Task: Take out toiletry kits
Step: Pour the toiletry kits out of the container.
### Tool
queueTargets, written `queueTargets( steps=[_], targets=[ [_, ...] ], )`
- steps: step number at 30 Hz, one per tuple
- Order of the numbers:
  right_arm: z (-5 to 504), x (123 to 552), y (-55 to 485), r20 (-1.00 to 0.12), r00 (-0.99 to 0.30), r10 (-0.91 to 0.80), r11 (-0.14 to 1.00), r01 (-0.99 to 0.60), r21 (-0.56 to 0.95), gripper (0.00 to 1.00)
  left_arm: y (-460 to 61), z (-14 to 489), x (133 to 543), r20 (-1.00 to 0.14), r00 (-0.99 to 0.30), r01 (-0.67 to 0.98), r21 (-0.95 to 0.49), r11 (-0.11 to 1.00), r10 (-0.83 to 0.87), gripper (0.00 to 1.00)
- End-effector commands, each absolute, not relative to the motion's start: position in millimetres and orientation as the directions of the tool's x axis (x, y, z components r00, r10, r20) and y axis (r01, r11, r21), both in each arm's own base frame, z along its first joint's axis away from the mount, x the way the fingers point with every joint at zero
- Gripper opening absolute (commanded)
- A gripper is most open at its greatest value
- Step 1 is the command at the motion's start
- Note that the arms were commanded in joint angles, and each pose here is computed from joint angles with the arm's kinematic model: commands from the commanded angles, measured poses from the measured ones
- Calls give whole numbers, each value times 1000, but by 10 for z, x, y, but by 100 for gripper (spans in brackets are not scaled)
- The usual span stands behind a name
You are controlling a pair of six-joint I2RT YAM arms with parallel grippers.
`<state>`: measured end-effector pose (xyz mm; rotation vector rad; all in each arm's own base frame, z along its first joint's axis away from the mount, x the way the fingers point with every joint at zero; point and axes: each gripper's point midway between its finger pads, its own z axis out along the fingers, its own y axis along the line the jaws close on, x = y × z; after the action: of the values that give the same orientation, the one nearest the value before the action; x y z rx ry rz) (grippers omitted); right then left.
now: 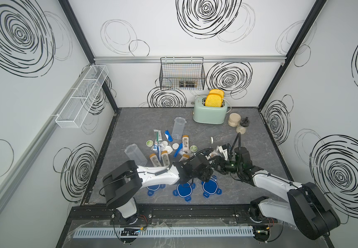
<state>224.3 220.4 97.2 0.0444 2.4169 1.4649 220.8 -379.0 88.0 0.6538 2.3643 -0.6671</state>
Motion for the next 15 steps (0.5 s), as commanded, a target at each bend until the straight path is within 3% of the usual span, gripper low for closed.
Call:
queueTargets(
  steps=[1, 15],
  targets=[
    [1070, 2303, 2202, -318, -935, 156, 494, -205, 845, 93, -3843, 1092, 2254, -684, -689, 588, -336, 736, 238, 19],
    [976, 2255, 1898, -365, -912, 186, 595, -191, 781, 98, -3739, 1028, 2140, -643, -732, 566, -387, 728, 227, 12]
  ],
)
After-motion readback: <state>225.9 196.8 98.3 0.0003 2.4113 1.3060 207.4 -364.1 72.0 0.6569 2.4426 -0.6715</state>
